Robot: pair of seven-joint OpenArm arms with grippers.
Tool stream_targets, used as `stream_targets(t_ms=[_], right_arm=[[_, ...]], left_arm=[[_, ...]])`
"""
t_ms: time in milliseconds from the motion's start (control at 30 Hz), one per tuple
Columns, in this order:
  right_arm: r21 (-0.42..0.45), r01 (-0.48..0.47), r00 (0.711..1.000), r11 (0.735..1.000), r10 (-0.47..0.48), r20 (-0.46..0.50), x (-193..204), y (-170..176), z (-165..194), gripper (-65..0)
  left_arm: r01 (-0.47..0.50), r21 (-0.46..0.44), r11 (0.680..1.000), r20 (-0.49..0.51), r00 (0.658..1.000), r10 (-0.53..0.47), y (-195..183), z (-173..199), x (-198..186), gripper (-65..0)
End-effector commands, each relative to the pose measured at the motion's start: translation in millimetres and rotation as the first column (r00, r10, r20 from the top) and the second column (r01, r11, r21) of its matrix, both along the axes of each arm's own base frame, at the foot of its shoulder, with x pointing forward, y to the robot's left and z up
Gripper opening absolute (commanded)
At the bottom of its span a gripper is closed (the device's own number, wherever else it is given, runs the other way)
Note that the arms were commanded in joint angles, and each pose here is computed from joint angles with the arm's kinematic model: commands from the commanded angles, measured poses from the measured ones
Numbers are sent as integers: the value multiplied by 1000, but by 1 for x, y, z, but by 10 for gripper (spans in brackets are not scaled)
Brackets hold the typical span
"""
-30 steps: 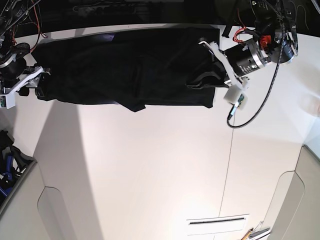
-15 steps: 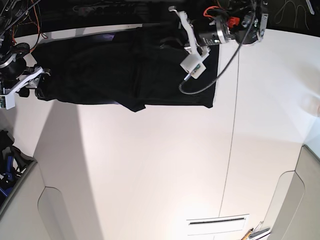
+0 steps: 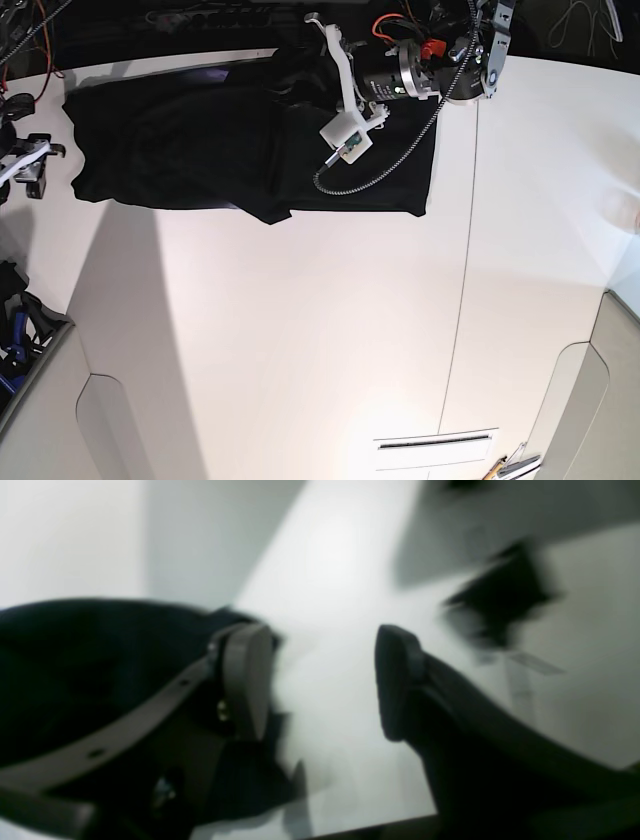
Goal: Fold the T-shirt properly
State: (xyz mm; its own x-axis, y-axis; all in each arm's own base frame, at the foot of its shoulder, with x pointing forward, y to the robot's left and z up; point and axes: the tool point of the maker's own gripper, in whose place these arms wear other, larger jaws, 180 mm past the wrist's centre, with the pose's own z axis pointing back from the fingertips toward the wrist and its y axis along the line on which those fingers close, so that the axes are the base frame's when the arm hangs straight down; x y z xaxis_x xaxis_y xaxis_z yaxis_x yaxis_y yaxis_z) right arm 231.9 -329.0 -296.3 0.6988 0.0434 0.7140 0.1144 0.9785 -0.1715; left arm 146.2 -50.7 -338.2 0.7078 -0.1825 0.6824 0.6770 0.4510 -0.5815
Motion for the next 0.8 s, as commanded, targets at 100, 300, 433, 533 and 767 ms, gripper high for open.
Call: stream_targets(t_ms=[100,300,433,533,767], right_arm=[[135,-10,996,991,-2,92,5,-4,10,-270],[460,-35,999,887,17,41,-4,9,-42,-236],[634,-15,1000,773,20,0,-9,22,-73,-236],[728,9,1000,685,11,-23,-11,32,-90,-236],[797,-15,987,604,137,-85,-15,74,-108,-237]], left_arm=[[-8,-54,999,32,999,10,-5,14,5,-441],[-12,-58,998,47,999,15,-5,16,9,-441],[-12,-57,998,55,998,15,-5,17,11,-441],[-14,-61,998,60,998,17,-5,19,13,-441],[-13,-62,998,69,997,17,-5,20,16,-441]])
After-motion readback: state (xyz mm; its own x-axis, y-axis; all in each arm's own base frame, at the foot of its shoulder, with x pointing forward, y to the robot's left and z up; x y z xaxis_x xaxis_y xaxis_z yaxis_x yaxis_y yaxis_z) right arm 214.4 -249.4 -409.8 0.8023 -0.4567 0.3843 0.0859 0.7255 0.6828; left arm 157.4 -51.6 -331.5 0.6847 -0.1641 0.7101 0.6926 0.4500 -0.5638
